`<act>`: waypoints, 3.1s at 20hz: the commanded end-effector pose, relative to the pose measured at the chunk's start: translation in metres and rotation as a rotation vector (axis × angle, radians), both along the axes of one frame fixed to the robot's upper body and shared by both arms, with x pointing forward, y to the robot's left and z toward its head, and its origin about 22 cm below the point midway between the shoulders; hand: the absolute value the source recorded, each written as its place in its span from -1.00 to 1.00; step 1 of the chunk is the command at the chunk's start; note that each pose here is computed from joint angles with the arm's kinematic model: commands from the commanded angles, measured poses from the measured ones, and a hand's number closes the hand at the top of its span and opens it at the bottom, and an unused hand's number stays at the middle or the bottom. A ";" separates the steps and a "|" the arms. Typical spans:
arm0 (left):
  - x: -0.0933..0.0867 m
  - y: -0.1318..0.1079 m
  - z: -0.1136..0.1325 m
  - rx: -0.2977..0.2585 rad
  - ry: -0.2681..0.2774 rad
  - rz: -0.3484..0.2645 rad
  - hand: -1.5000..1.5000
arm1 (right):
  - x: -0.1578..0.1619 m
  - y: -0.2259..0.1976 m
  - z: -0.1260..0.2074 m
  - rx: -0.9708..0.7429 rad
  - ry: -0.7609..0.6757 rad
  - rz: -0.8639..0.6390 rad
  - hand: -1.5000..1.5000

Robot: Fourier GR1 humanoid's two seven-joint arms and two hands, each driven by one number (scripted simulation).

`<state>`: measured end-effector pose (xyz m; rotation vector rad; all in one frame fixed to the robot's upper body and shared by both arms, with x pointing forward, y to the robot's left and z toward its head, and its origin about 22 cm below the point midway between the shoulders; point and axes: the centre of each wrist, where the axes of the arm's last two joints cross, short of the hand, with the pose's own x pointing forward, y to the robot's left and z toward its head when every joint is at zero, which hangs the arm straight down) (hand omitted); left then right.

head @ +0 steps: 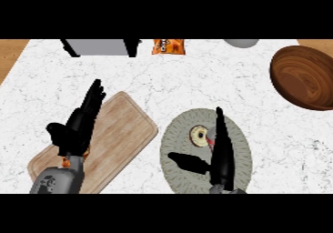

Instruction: Pick the cupcake from the placemat and place it in the bowl

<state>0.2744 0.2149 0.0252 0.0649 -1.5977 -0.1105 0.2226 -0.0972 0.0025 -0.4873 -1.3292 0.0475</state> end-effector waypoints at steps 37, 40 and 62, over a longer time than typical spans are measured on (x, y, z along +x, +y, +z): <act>-0.002 0.003 -0.002 0.000 0.013 0.012 0.00 | -0.015 -0.090 -0.036 -0.264 -0.077 1.182 1.00; -0.006 0.010 -0.004 0.007 0.019 0.030 0.00 | -0.013 -0.117 -0.011 -0.140 -0.231 1.269 1.00; -0.003 0.001 0.011 -0.004 0.022 0.016 0.00 | 0.006 -0.374 0.241 -0.215 -0.646 1.067 1.00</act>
